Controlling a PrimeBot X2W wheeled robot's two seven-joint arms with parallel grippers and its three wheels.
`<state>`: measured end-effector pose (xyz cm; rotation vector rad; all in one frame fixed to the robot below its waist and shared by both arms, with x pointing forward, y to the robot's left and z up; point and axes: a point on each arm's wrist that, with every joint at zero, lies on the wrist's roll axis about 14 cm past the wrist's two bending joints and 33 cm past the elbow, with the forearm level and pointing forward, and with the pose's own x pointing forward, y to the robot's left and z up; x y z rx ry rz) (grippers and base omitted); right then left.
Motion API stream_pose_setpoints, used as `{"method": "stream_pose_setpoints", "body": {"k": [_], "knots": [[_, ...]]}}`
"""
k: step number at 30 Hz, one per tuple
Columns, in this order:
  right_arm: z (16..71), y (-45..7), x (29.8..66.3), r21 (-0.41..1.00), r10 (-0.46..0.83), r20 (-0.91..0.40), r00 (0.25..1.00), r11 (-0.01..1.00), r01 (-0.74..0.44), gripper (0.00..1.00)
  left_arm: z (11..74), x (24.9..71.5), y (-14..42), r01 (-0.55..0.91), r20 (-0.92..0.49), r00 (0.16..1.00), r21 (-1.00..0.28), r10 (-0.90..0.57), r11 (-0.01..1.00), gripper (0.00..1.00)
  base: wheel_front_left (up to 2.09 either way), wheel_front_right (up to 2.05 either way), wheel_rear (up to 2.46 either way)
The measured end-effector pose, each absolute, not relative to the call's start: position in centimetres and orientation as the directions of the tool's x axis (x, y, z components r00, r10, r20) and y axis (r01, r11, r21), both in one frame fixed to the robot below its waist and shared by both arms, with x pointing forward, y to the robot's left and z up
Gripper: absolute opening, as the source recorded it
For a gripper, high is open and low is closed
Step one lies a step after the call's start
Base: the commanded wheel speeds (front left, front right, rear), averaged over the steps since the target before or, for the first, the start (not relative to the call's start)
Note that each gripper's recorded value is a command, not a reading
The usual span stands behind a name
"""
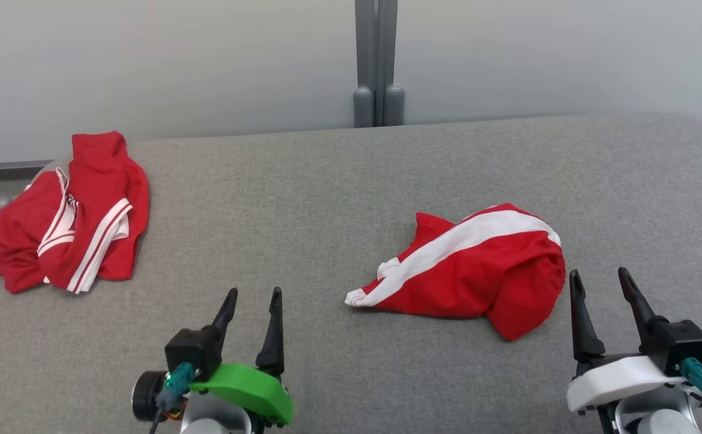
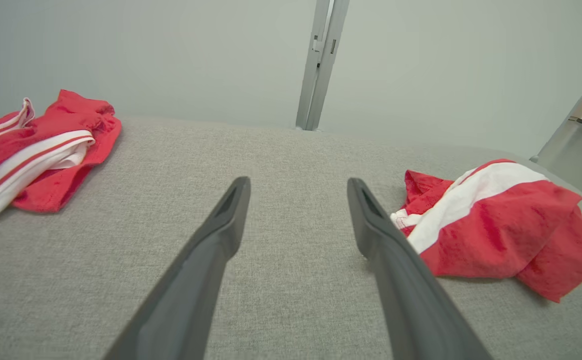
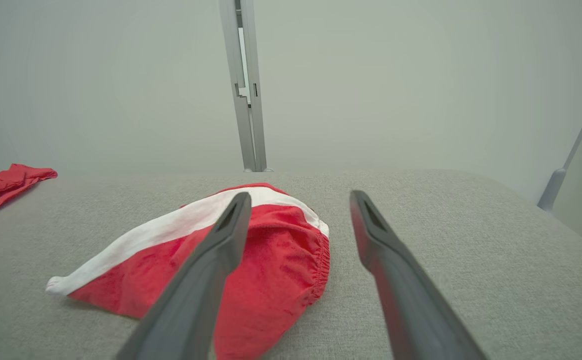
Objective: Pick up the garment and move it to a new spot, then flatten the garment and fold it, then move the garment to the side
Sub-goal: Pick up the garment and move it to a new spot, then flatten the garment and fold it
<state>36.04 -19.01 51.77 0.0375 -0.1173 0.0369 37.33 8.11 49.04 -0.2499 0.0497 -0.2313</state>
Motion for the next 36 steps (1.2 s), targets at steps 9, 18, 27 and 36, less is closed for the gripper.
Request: {"method": "stream_pose_setpoints", "body": {"k": [9, 18, 27, 36], "knots": [[51.6, -18.7, 35.3, 0.041, 0.043, 0.115, 0.992, 0.998, -0.048, 1.0, 48.5, 35.4, 10.3, 0.141, -0.02, 0.988, -0.246, -0.15, 0.959, 1.0, 0.0, 0.0, 0.0], [51.5, -18.7, 35.3, 0.039, 0.043, 0.111, 0.993, 0.998, -0.047, 1.0, 48.0, 35.1, 10.3, 0.141, -0.029, 0.988, -0.232, -0.151, 0.963, 1.0, 0.0, 0.0, 0.0], [51.4, -18.6, 35.3, 0.038, 0.046, 0.106, 0.993, 0.998, -0.05, 1.0, 47.7, 35.1, 10.4, 0.14, -0.037, 0.988, -0.232, -0.152, 0.963, 1.0, 0.0, 0.0, 0.0], [51.0, -18.6, 35.4, 0.034, 0.045, 0.093, 0.995, 0.998, -0.048, 1.0, 46.8, 35.5, 7.7, 0.231, -0.074, 0.965, -0.213, -0.252, 0.949, 1.0, 0.0, 0.0, 0.0]]}}
